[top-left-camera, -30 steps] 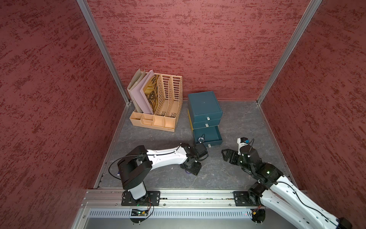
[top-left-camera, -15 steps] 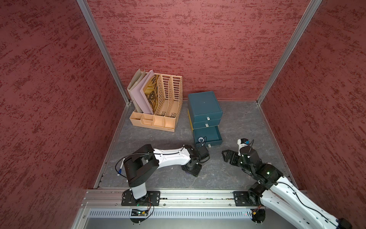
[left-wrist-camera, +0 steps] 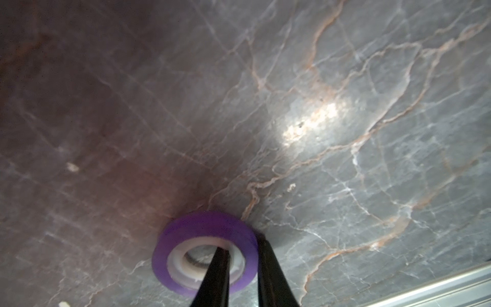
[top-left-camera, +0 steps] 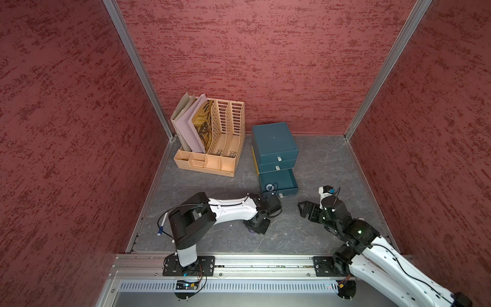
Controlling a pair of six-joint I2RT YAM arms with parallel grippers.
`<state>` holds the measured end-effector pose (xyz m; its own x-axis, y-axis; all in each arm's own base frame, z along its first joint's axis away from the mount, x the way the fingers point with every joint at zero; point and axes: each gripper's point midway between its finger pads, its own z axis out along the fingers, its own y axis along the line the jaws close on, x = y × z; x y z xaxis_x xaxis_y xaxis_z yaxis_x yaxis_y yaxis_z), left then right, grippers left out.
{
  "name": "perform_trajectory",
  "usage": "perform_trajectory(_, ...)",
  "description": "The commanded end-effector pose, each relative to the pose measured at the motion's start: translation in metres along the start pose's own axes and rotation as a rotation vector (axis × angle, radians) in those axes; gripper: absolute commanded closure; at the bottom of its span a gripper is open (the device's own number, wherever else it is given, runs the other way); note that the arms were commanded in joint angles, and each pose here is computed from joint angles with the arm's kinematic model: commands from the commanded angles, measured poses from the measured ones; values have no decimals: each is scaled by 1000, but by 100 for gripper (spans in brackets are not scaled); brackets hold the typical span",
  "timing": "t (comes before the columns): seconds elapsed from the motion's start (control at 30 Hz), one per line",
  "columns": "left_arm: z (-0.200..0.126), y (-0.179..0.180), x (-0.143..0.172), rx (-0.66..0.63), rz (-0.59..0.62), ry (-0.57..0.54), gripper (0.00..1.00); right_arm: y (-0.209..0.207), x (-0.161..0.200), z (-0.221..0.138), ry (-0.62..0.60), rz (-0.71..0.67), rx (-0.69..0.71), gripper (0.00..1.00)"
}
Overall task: Place the transparent tape into the drawer according to color
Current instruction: Pick up the tape at the center of the board, then place the tape in the drawer.
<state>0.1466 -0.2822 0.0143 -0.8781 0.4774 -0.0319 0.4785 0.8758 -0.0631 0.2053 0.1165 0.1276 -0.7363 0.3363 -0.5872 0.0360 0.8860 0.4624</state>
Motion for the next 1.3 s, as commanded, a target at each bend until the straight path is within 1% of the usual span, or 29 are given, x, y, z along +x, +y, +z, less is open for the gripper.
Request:
perform_trajectory(0.0, 16, -8, 0, 28, 3, 18, 100, -7, -3, 0, -20, 13, 31, 2)
perform_trajectory(0.13, 4, -8, -3, 28, 9, -1, 100, -9, -2, 0, -20, 18, 34, 2)
perform_trajectory(0.27, -19, -10, -13, 29, 22, -53, 100, -10, -1, 0, -20, 19, 37, 2)
perform_trajectory(0.37, -39, -12, -23, 31, 36, -100, 100, -12, -1, -1, -26, 22, 40, 2)
perform_trajectory(0.63, -95, -31, -55, 97, 79, -266, 100, -15, -2, -5, -42, 35, 45, 2)
perform_trajectory(0.8, -127, -45, -92, 127, 137, -413, 100, -16, -4, -7, -54, 40, 47, 2)
perform_trajectory(0.93, -142, -54, -125, 161, 177, -520, 100, -15, -6, -9, -66, 46, 45, 2)
perform_trajectory(1.03, -152, -55, -152, 199, 175, -609, 100, -16, -9, -12, -76, 46, 45, 2)
perform_trajectory(1.13, -156, -58, -174, 210, 198, -664, 100, -17, -10, -17, -86, 48, 50, 2)
perform_trajectory(1.27, -148, -56, -200, 202, 223, -697, 100, -20, -11, -20, -96, 51, 58, 2)
